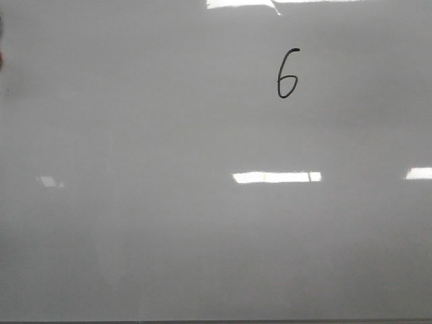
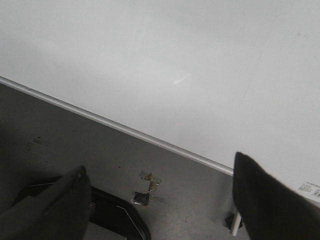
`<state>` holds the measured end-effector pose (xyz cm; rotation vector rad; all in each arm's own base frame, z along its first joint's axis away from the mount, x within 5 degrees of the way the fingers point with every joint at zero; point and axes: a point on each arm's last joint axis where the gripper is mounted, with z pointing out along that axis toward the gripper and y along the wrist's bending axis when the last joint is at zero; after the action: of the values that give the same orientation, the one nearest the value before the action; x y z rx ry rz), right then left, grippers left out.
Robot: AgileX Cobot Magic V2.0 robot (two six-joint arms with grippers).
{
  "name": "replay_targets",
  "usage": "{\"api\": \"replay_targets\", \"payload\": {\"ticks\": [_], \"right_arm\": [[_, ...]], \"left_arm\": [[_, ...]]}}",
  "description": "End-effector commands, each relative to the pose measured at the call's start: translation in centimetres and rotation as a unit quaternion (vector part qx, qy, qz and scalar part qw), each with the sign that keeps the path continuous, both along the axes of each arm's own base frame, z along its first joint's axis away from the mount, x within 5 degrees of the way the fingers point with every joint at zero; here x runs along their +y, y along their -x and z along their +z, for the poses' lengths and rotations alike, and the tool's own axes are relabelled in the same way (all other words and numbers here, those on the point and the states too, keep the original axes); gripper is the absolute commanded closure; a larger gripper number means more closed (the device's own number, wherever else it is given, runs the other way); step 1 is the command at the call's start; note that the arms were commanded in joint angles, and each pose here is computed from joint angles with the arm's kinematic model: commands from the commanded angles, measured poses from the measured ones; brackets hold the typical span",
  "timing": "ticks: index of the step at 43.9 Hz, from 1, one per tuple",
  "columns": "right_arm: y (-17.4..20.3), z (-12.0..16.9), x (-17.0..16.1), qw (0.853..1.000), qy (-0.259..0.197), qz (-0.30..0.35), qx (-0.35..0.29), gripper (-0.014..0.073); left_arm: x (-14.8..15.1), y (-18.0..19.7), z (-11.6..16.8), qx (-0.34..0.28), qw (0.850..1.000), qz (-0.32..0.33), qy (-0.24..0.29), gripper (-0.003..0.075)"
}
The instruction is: Write number 6 on whiteboard
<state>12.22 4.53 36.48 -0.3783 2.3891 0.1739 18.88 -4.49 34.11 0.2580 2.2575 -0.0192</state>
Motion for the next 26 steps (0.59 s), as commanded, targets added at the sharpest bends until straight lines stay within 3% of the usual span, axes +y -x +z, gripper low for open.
{"api": "replay_targets", "payload": {"ticks": [1,15,18,22,26], "right_arm": [[0.7,1.4,-0.5,0.999,-0.021,-0.018,-0.046,-0.0006],[3.6,0.7,-1.6,0.995,-0.037,-0.018,-0.088,-0.0004],[3.6,0.7,-1.6,0.995,-0.036,-0.017,-0.089,0.0029],[3.6,0.7,-1.6,0.995,-0.036,-0.017,-0.089,0.0174],[3.6,0.7,-1.6,0.995,-0.036,-0.016,-0.089,0.0415]], "left_arm": [[-0.6,2.6,2.2,-0.025,0.999,-0.037,0.008,0.0374],[-0.5,6.8,3.7,-0.045,0.995,-0.079,0.041,0.0379],[-0.5,6.7,3.8,-0.050,0.995,-0.080,0.043,0.0440],[-0.6,6.7,3.9,-0.055,0.994,-0.082,0.049,0.0545],[-0.6,6.6,3.9,-0.063,0.993,-0.094,0.035,0.0666]]}}
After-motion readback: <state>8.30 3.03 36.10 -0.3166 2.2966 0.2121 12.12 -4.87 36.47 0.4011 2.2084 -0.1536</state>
